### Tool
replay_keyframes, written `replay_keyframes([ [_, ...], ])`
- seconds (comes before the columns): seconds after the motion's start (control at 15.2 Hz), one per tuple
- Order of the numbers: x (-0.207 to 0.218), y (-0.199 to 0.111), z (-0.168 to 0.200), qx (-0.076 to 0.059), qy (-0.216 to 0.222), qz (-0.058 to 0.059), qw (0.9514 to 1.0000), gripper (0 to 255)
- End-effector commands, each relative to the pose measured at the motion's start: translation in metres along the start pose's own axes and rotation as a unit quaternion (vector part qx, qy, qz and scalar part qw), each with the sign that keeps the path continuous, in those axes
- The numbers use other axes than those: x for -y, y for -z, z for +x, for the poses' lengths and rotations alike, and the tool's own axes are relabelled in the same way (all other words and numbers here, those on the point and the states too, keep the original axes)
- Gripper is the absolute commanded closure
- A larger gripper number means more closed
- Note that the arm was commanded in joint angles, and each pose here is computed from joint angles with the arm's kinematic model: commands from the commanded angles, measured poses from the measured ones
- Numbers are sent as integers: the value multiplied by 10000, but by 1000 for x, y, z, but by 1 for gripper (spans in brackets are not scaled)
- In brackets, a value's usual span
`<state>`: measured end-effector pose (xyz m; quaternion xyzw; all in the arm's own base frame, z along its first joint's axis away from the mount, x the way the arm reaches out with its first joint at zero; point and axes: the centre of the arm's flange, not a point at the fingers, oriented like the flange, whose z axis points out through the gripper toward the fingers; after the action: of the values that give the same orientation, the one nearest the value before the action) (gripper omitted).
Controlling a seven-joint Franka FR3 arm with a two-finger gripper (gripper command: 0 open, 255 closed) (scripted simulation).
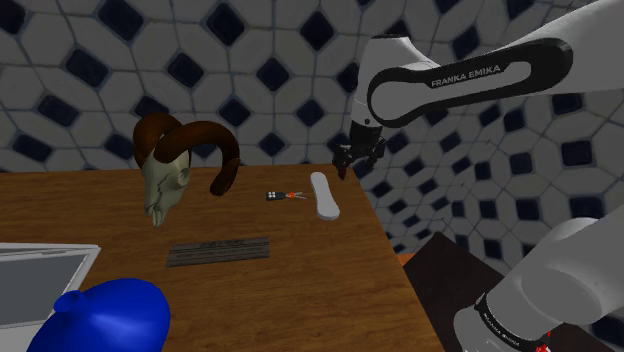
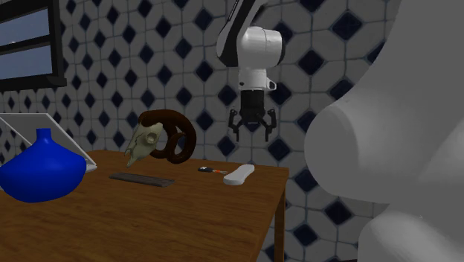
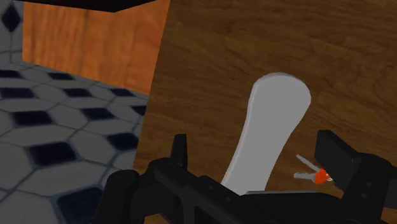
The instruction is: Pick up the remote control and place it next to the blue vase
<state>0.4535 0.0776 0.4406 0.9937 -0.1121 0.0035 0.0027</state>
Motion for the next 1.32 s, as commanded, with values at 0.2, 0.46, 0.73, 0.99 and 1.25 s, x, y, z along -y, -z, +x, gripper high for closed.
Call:
replay_keyframes([
  [0.2,19,-45,45,35,-583,59,9983,0],
  [0.46,30,-81,81,64,-1035,101,9946,0],
  [0.73,33,-105,88,70,-1126,110,9935,0],
  [0.99,33,-126,88,70,-1126,110,9935,0],
  [1.25,33,-129,88,70,-1126,110,9935,0],
])
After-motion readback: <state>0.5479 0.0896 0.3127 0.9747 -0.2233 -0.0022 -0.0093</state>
